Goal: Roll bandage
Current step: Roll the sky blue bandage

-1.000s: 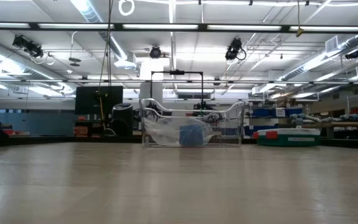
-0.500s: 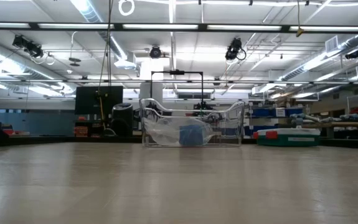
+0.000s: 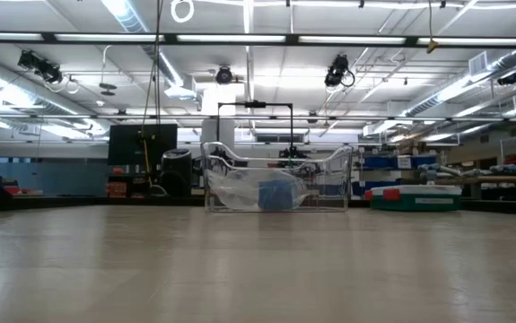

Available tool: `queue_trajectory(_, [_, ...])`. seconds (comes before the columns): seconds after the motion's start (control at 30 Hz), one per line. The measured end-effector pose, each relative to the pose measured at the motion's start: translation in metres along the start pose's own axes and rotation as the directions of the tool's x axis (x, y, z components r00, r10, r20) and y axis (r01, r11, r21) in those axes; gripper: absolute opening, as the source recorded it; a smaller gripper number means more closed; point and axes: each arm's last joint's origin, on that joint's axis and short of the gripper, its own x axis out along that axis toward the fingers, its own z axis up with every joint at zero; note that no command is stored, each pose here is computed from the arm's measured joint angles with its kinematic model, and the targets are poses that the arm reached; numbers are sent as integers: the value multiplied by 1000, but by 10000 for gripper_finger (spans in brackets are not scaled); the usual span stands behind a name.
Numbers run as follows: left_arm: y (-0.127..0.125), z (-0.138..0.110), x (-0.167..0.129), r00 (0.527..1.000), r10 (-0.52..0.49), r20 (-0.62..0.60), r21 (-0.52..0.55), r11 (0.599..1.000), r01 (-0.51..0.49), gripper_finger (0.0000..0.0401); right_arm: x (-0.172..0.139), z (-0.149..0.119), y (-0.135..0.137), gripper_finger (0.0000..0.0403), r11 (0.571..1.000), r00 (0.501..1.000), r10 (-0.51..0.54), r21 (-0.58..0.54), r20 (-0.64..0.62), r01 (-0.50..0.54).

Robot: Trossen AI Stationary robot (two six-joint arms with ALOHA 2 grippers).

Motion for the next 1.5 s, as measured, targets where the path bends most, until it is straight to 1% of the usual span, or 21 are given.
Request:
queue_trajectory(0.03, [-2,0,0,1000,16,4,17,1000,-16,132,-1,0,-2,0,1000,1000,-18,0,2,18])
queue_trajectory(0.17, [-7,0,-2,998,57,14,25,998,-57,131,2,-1,-15,0,998,999,-53,18,-7,54])
queue_trajectory(0.37, [-20,9,-23,988,153,22,89,984,-154,131,8,-5,-44,0,994,995,-85,66,-49,88])
queue_trajectory(0.43, [-22,7,-26,988,155,-2,103,983,-154,131,11,-5,-48,0,995,997,-65,69,-35,67])
queue_trajectory(0.57, [-22,-2,-22,982,172,-80,113,980,-162,131,16,-1,-52,0,997,1000,24,79,-8,-23])
queue_trajectory(0.67, [-22,-8,-16,976,182,-121,122,978,-168,131,20,-2,-58,0,994,999,38,103,-4,-38])
queue_trajectory(0.77, [-24,-13,-6,972,188,-140,156,974,-166,131,23,-4,-65,0,991,999,40,129,3,-40])
queue_trajectory(1.0, [-26,-25,13,957,216,-195,243,956,-166,131,27,-5,-64,0,990,998,57,125,19,-58])
queue_trajectory(1.07, [-25,-25,13,954,227,-194,265,949,-172,131,28,-6,-64,0,990,998,58,125,15,-59])
queue_trajectory(1.2, [-25,-25,13,950,249,-187,275,942,-193,131,30,-8,-63,0,990,998,61,125,9,-62])
queue_trajectory(1.37, [-25,-25,13,950,250,-188,318,930,-183,131,32,-9,-61,0,990,998,68,123,2,-67])
queue_trajectory(1.5, [-25,-26,14,949,251,-191,323,929,-181,131,33,-11,-60,0,990,997,72,123,-6,-71])
